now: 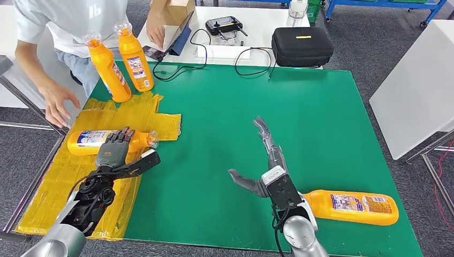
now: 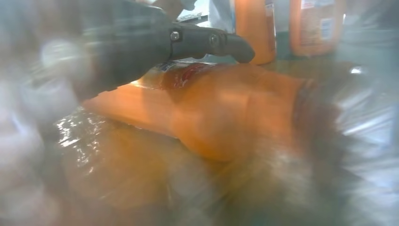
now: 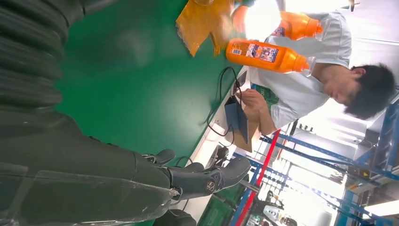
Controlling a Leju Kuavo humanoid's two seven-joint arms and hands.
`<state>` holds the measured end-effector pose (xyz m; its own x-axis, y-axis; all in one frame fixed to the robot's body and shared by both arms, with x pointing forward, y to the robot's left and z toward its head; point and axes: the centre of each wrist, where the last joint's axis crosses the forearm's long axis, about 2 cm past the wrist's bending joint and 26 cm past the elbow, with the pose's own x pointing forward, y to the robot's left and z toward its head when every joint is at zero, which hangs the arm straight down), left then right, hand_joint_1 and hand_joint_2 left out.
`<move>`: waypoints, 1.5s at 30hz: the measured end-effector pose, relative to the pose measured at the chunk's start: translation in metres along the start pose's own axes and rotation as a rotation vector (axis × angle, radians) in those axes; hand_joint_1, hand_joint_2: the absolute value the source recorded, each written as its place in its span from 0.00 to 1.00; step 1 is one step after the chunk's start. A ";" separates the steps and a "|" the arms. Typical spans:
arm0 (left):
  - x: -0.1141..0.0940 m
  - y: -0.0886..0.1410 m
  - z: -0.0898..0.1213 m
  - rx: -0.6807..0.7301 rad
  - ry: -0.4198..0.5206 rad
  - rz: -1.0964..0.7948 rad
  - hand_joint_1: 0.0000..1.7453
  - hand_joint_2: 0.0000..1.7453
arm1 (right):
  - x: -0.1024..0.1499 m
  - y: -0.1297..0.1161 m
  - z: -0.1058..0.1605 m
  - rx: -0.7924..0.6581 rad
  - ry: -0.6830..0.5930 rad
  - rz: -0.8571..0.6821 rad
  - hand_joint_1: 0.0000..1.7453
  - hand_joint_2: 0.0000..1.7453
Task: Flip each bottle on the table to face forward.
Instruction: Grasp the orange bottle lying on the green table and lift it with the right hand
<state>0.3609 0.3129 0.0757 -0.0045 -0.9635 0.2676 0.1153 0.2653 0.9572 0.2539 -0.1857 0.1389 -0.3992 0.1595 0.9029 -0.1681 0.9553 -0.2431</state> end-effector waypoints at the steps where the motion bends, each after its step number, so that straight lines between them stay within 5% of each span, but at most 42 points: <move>1: 0.000 -0.001 0.001 0.011 -0.003 0.008 0.00 1.00 | 0.000 0.000 0.000 0.000 0.001 0.000 0.00 1.00; 19: 0.038 0.006 0.019 0.369 -0.128 0.133 0.00 1.00 | -0.003 0.001 0.006 -0.026 0.018 0.002 0.00 1.00; 27: 0.057 0.020 0.033 0.404 -0.235 0.426 0.00 1.00 | -0.006 0.000 0.012 -0.059 0.024 0.065 0.00 1.00; 34: 0.068 0.027 0.051 0.245 -0.392 0.780 0.00 1.00 | -0.009 -0.017 0.018 -0.007 -0.013 0.368 0.00 1.00; 45: 0.068 0.019 0.069 0.154 -0.444 0.996 0.00 1.00 | -0.016 -0.059 0.036 0.226 -0.052 0.783 0.00 1.00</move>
<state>0.2943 0.2547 0.1195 -0.3388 -0.2255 0.9134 0.1410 0.9477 0.2863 0.2381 -0.2537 0.1257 -0.5168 0.7431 0.4251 0.0018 0.4975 -0.8675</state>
